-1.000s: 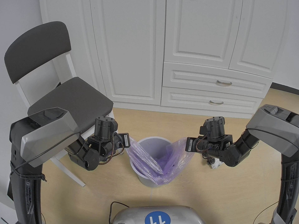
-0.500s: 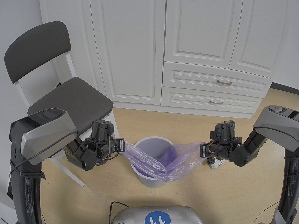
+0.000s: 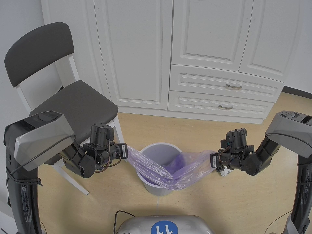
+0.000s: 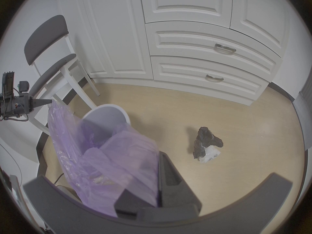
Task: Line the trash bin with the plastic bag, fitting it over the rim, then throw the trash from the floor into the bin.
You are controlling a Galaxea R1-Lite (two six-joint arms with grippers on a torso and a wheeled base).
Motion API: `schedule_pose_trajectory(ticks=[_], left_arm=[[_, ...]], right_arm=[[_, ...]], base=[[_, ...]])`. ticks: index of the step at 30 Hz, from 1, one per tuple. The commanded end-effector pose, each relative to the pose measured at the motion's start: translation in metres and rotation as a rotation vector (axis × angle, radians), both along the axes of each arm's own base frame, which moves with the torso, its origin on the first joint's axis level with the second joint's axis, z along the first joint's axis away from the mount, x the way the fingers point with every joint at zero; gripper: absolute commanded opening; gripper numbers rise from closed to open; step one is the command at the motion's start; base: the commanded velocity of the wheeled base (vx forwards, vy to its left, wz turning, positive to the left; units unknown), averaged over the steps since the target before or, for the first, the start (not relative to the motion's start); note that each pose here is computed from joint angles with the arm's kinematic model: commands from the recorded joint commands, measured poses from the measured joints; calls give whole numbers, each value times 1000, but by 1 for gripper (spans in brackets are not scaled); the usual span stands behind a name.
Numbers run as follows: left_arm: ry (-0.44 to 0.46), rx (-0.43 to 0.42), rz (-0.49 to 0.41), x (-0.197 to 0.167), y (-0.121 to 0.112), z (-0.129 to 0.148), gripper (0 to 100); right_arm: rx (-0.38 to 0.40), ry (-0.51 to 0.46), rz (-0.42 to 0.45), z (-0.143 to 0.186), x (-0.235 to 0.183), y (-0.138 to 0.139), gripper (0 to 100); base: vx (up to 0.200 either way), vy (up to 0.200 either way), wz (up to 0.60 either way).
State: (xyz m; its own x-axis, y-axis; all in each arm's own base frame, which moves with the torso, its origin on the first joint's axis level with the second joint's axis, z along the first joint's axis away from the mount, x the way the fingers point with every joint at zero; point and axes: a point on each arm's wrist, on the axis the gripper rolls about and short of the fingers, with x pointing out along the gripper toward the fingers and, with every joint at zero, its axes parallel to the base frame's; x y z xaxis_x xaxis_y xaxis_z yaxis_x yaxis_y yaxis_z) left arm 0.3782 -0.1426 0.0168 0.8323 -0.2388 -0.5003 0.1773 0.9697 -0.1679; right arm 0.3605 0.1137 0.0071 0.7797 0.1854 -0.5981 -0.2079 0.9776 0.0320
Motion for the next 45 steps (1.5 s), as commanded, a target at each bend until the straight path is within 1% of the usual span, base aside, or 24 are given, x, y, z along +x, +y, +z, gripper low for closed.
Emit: schedule_pose_trajectory(ticks=[1, 4, 8, 11, 14, 20, 24, 26, 28, 29, 31, 37, 42, 45], left_arm=[[4, 0, -10, -2, -2, -1, 0], [8, 8, -8, 1, -2, -6, 0], [8, 5, 5, 5, 6, -6, 0], [8, -1, 2, 2, 8, -3, 0], [-3, -8, -1, -1, 9, 5, 0], [5, -7, -4, -3, 11, 5, 0], [22, -8, 5, 1, 24, 4, 0], [20, 9, 7, 3, 34, 4, 0], [22, 19, 8, 3, 36, 3, 0], [35, 47, -1, 3, 39, 0, 0], [55, 57, -4, 1, 40, -4, 0], [75, 65, -8, 1, 40, -10, 0], [95, 60, -37, -3, 41, -13, 0], [107, 85, -70, -8, 42, -16, 0]], right_arm=[[6, -3, -2, 7, -6, -4, 0], [6, -8, -1, 8, -5, -4, 0], [9, -3, 13, 5, -2, 0, 0], [3, 17, 16, 5, -4, 1, 0], [5, 11, 14, 10, -6, 0, 0], [1, 20, 6, 13, -11, -5, 0], [-34, 60, -3, 11, -9, -14, 0], [-61, 64, -2, 9, -8, -21, 0], [-67, 66, -3, 8, -7, -22, 0], [-80, 73, -6, 5, -7, -24, 0], [-94, 82, -4, 1, -7, -25, 0], [-138, 113, 14, -9, -9, -30, 0], [-165, 133, 29, -15, -12, -33, 0], [-196, 156, 63, -20, -19, -32, 0]], base=[[0, 0, 0], [0, 0, 0], [0, 0, 0], [0, 0, 0], [0, 0, 0], [0, 0, 0], [0, 0, 0], [0, 0, 0], [0, 0, 0], [0, 0, 0], [0, 0, 0], [0, 0, 0], [0, 0, 0], [0, 0, 0]])
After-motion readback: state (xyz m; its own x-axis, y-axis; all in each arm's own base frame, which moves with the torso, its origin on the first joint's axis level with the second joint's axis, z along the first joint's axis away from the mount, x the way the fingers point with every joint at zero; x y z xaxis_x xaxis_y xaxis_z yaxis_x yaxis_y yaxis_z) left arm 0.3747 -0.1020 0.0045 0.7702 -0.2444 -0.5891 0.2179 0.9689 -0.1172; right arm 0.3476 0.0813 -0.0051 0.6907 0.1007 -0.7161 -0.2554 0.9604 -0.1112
